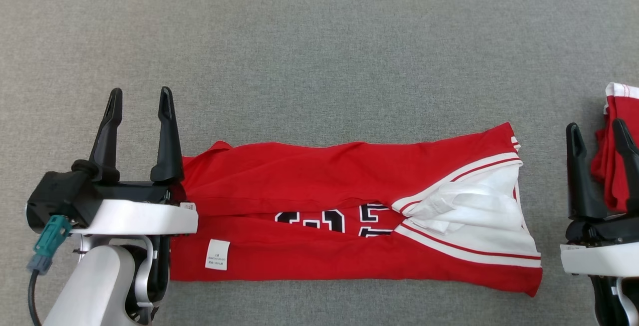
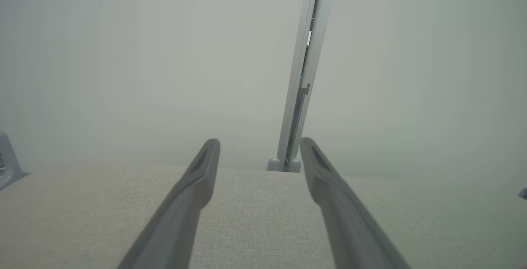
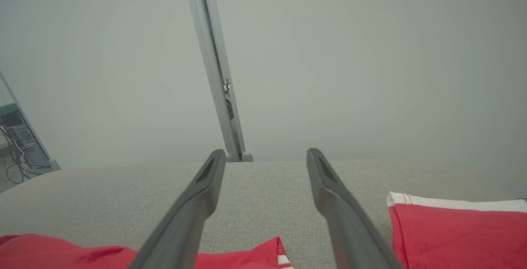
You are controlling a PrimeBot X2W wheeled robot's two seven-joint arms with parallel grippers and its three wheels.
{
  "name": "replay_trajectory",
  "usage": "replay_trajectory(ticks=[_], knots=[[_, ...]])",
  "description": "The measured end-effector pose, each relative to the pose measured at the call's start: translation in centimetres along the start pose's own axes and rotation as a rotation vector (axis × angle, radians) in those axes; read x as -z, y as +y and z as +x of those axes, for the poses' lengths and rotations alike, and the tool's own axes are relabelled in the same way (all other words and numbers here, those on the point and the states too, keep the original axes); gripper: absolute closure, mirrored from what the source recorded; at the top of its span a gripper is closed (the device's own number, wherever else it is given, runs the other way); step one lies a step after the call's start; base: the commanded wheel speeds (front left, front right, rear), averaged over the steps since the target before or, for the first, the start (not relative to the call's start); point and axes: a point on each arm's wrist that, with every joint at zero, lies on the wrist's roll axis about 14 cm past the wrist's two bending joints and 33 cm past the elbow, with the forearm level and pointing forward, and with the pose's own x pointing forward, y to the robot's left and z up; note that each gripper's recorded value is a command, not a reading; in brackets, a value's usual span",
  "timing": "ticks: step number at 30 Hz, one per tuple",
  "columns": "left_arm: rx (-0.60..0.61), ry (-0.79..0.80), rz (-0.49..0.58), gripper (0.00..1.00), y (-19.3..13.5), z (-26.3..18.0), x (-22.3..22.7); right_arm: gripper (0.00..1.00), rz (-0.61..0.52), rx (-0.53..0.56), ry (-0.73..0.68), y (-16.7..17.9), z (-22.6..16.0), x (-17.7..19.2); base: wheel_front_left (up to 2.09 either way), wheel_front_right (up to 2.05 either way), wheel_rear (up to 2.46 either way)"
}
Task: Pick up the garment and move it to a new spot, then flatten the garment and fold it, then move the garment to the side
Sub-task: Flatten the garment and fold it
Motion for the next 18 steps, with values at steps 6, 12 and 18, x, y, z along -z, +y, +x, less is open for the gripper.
replay_trajectory(ticks=[6,12,18], knots=[[0.005,0.004,0.064,0.00,1.2,-0.5,0.2,0.00,-0.030,0.006,0.017,0.4,-0.4,0.4,0.00,0.00,0.00],[0.005,0.021,0.106,0.00,2.1,-1.5,0.5,0.00,-0.042,0.032,0.057,-0.1,-1.3,1.1,0.00,0.00,0.00],[0.006,0.025,0.119,0.00,2.3,-2.5,0.5,0.00,-0.033,0.043,0.075,-0.1,-2.0,1.4,0.00,0.00,0.00]])
